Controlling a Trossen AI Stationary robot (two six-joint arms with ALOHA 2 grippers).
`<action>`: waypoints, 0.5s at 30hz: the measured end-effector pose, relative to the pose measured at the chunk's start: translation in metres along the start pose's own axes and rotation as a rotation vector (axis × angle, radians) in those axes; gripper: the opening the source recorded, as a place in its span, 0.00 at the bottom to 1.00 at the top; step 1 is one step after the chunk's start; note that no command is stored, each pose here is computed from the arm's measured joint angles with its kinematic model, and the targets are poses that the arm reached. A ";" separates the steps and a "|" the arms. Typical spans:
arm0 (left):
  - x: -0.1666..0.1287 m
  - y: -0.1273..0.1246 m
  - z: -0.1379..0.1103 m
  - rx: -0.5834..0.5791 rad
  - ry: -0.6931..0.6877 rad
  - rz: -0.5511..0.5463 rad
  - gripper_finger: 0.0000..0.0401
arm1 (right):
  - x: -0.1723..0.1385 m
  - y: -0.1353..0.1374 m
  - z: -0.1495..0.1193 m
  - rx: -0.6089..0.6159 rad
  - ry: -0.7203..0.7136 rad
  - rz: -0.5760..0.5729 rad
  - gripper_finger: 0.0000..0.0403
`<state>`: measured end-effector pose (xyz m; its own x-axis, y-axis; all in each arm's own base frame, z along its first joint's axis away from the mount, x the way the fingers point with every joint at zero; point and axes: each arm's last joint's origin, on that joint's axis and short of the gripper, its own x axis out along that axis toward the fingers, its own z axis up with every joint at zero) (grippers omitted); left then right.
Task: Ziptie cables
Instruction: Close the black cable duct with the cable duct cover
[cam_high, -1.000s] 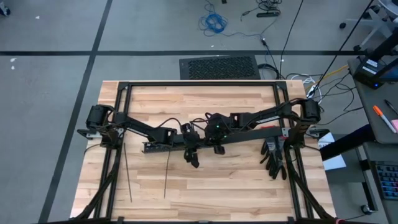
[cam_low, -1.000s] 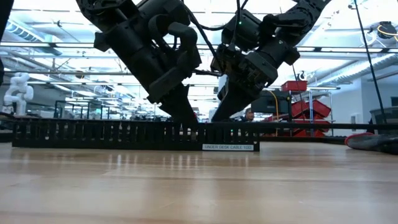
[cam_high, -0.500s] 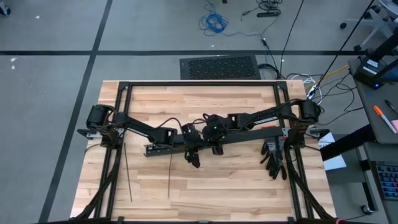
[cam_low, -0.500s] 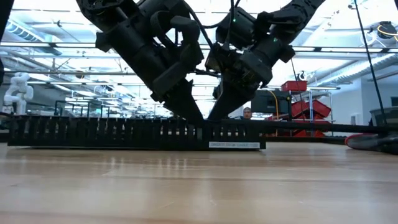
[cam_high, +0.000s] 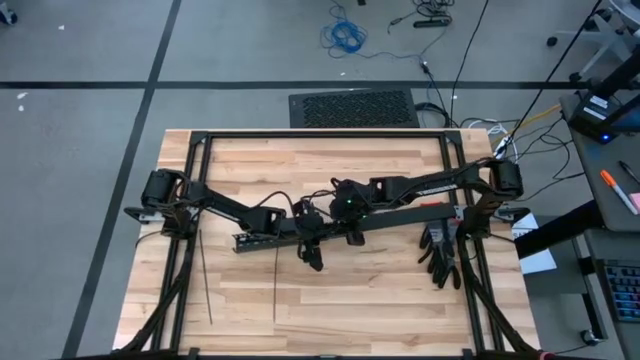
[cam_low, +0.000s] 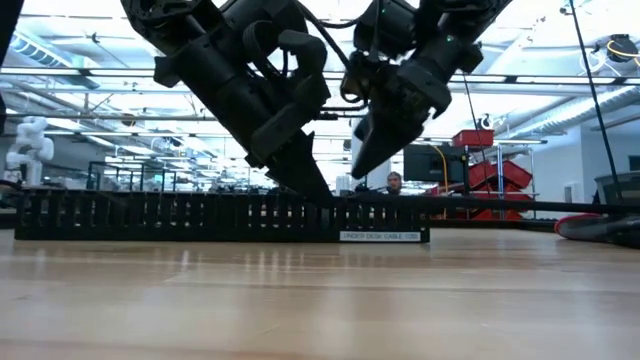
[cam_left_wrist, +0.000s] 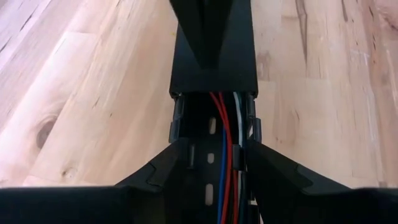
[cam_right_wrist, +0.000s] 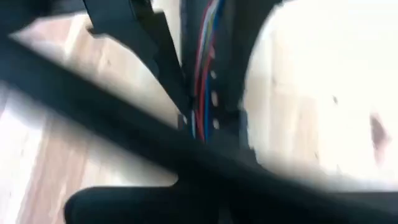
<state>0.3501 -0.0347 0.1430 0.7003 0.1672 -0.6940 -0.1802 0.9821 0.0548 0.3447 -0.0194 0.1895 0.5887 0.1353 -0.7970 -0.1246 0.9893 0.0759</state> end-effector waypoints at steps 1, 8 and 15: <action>0.000 0.000 0.000 0.000 -0.001 -0.001 0.39 | -0.003 0.000 -0.001 0.003 0.017 -0.009 0.00; 0.001 0.000 0.000 -0.001 -0.004 -0.005 0.39 | -0.002 0.006 -0.018 0.041 0.140 -0.027 0.00; 0.001 0.000 0.000 0.000 -0.003 -0.005 0.39 | 0.001 0.006 -0.022 0.057 0.136 -0.029 0.00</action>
<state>0.3505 -0.0346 0.1422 0.7036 0.1625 -0.6918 -0.1768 0.9829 0.0511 0.3265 -0.0149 0.1759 0.4773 0.1017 -0.8728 -0.0609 0.9947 0.0826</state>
